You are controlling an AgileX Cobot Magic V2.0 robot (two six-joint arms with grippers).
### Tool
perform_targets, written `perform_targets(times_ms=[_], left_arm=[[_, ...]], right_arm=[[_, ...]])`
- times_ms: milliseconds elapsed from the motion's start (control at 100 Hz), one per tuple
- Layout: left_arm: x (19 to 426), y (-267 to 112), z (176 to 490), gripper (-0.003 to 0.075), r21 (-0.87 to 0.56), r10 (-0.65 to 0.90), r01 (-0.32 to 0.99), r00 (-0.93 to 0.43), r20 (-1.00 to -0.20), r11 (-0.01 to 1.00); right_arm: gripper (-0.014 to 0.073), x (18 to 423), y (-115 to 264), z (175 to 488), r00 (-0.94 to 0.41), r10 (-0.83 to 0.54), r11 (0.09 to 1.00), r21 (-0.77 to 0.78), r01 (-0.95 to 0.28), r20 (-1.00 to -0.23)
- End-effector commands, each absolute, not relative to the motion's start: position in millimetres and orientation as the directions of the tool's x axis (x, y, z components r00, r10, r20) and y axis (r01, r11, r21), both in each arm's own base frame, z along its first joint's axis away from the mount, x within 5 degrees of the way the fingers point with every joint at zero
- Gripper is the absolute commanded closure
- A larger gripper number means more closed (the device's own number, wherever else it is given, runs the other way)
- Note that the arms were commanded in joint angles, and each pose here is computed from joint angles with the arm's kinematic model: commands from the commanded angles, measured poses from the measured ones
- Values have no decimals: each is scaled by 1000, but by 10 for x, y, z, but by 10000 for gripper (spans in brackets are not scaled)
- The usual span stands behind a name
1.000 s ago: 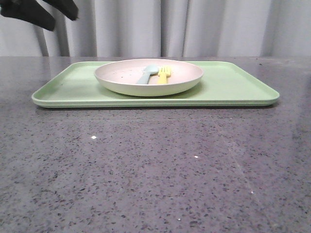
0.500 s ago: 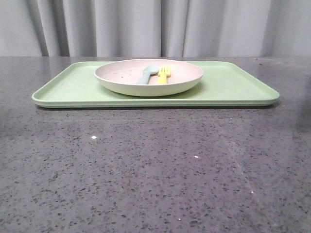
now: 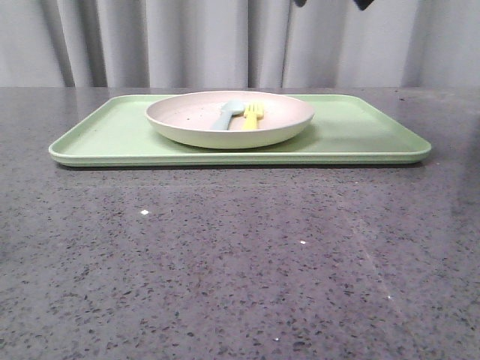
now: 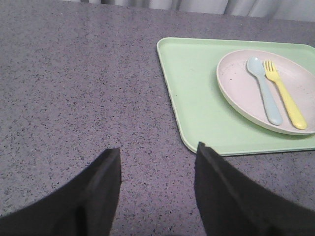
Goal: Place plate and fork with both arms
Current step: 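Lower the right gripper into the plate and grasp the yellow fork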
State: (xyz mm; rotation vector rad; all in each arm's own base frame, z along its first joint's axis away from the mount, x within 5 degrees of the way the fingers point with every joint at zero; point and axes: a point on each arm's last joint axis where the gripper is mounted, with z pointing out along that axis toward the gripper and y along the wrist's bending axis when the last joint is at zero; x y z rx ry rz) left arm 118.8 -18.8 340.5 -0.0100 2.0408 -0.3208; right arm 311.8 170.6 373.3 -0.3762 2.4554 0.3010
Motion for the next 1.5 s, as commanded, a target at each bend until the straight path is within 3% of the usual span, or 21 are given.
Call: perform_targets(times_ms=[0, 510, 1380, 1490], left_arm=[[1199, -179, 3535, 374, -243, -175, 127, -401, -899, 962], [1200, -179, 3536, 374, -243, -175, 126, -399, -900, 962], [1203, -175, 3543, 374, -242, -177, 124, -390, -904, 962], [1203, -175, 3543, 374, -242, -177, 124, -390, -904, 962]], right_arm=[[79, 3190, 1806, 3935, -730, -182, 923, 141, -357, -659], [90, 3880, 2274, 3402, -897, -60, 965, 204, -164, -438], [92, 4056, 2371, 3034, -920, -56, 972, 190, -139, -388], [134, 4058, 2373, 3012, -924, -58, 973, 186, -137, -379]])
